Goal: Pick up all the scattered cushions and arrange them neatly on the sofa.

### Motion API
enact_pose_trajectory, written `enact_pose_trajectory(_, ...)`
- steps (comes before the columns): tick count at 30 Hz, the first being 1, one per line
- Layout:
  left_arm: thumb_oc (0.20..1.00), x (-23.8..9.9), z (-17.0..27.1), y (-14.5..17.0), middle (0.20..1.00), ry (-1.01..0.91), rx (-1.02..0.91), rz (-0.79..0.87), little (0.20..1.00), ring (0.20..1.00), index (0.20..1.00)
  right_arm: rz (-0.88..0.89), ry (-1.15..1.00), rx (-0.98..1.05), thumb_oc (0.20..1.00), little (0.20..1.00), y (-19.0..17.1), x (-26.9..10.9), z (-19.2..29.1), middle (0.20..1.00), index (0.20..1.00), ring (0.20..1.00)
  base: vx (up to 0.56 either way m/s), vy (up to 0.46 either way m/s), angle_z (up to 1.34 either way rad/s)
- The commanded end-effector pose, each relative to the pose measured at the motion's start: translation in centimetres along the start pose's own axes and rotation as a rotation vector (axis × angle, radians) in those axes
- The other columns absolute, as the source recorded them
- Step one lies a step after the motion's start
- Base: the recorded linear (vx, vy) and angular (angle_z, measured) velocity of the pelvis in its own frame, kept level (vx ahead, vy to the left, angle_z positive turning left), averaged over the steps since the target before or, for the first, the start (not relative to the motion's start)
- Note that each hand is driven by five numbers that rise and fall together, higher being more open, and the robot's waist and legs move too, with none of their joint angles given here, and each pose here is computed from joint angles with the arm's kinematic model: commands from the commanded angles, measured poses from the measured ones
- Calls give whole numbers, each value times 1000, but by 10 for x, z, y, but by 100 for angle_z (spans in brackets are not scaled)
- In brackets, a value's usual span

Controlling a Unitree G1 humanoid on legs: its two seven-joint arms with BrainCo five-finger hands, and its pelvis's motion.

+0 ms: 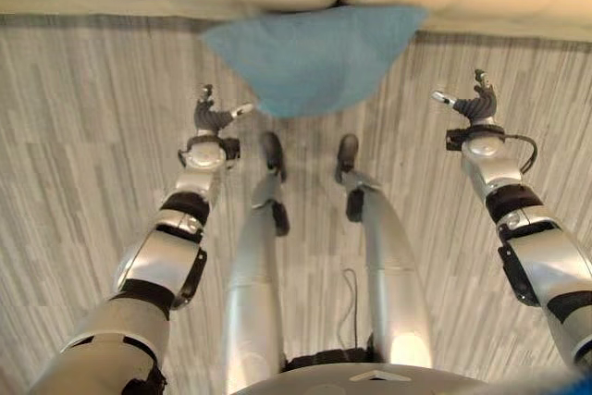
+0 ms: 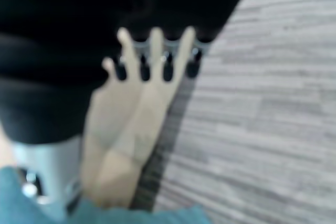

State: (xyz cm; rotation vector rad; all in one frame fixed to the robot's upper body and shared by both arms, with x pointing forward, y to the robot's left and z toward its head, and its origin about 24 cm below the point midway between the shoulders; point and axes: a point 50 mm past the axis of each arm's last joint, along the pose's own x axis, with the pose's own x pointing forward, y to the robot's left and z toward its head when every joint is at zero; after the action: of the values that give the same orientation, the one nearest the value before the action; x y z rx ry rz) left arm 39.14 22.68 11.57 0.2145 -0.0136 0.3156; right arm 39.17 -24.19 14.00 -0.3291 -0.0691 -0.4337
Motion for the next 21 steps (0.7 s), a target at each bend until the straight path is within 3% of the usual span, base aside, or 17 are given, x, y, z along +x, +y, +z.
enact_pose_trajectory(1, 1000, -14, -35, 4, 1000, 87, -3, 60, 1000, 1000, 1000, -55, 93, 2, 1000, 1000, -7, -19, -44, 1000, 1000, 1000, 27, -46, -5)
enact_pose_trajectory(12, 1000, 9, 23, 8, 1000, -51, -32, 124, 1000, 1000, 1000, -106, -5, 52, 1000, 1000, -6, -4, -7, 1000, 1000, 1000, 14, -9, -1)
enact_pose_trajectory(21, 1000, 7, 39, 0, 1000, -117, -139, 148, 1000, 1000, 1000, -127, -36, 60, 1000, 1000, -9, -3, 0, 1000, 1000, 1000, 2, 4, -1)
